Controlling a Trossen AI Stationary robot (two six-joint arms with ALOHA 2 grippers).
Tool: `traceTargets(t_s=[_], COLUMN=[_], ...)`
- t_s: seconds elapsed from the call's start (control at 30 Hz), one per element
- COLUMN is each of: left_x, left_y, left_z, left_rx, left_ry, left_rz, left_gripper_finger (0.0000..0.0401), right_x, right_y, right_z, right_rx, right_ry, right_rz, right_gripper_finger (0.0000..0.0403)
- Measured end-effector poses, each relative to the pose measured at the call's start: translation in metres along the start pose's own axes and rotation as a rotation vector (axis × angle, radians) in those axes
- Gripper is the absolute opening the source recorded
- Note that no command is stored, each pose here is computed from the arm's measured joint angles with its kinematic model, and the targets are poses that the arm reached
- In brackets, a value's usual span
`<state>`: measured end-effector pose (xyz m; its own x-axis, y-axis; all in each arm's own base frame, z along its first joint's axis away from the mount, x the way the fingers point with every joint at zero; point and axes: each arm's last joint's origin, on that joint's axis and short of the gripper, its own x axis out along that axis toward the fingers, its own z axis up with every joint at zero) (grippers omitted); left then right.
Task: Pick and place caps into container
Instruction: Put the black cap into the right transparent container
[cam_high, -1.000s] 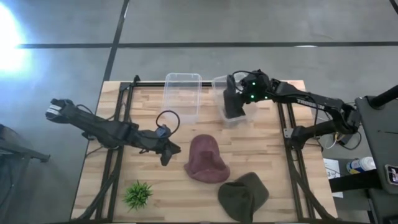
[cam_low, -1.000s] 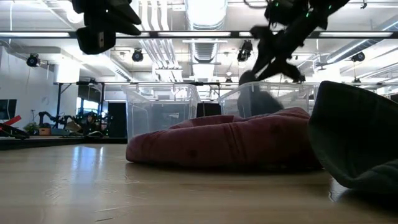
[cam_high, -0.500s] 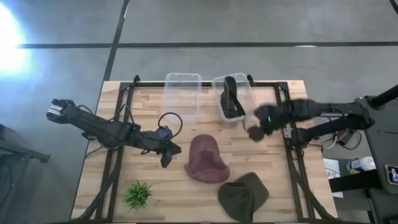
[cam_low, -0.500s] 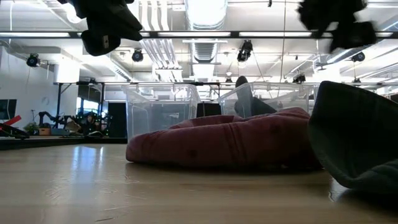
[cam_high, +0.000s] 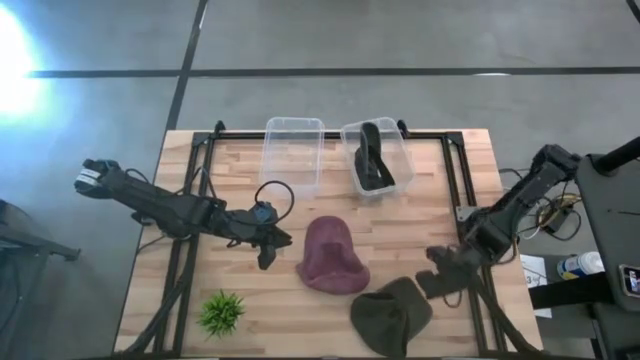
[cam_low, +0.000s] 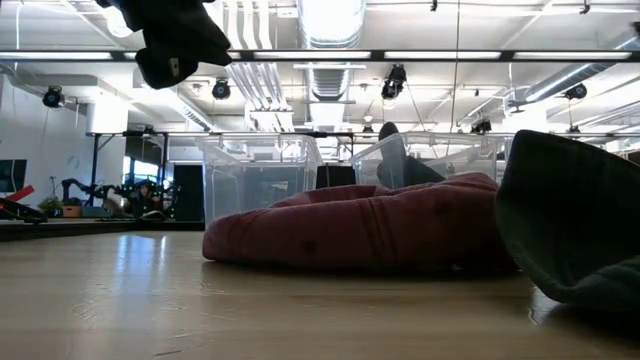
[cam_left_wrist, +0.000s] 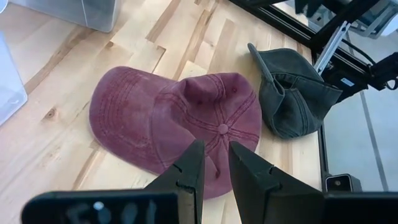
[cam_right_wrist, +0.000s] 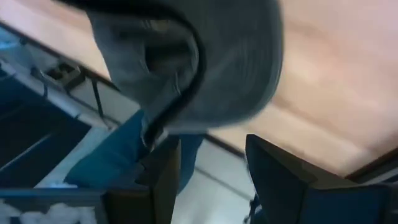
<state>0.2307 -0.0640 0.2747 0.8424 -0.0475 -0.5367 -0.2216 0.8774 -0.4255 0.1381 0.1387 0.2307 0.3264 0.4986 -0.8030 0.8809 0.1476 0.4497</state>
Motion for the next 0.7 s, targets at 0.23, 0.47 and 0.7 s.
traceTargets(t_s=[0.23, 0.47, 0.7], left_x=[0.0, 0.0, 0.0], left_y=[0.001, 0.001, 0.001], left_z=[0.0, 0.001, 0.0], left_rx=[-0.039, -0.061, -0.076], left_ry=[-0.013, -0.022, -0.017], left_rz=[0.017, 0.027, 0.031], left_gripper_finger=[0.0067, 0.0067, 0.0067], right_x=[0.032, 0.06, 0.095], right_y=[-0.021, -0.03, -0.033], right_z=[-0.017, -0.027, -0.024], right_rx=[-0.089, -0.111, -0.125], right_ry=[0.088, 0.17, 0.226], right_rz=[-0.02, -0.019, 0.064], right_gripper_finger=[0.0178, 0.0176, 0.0176])
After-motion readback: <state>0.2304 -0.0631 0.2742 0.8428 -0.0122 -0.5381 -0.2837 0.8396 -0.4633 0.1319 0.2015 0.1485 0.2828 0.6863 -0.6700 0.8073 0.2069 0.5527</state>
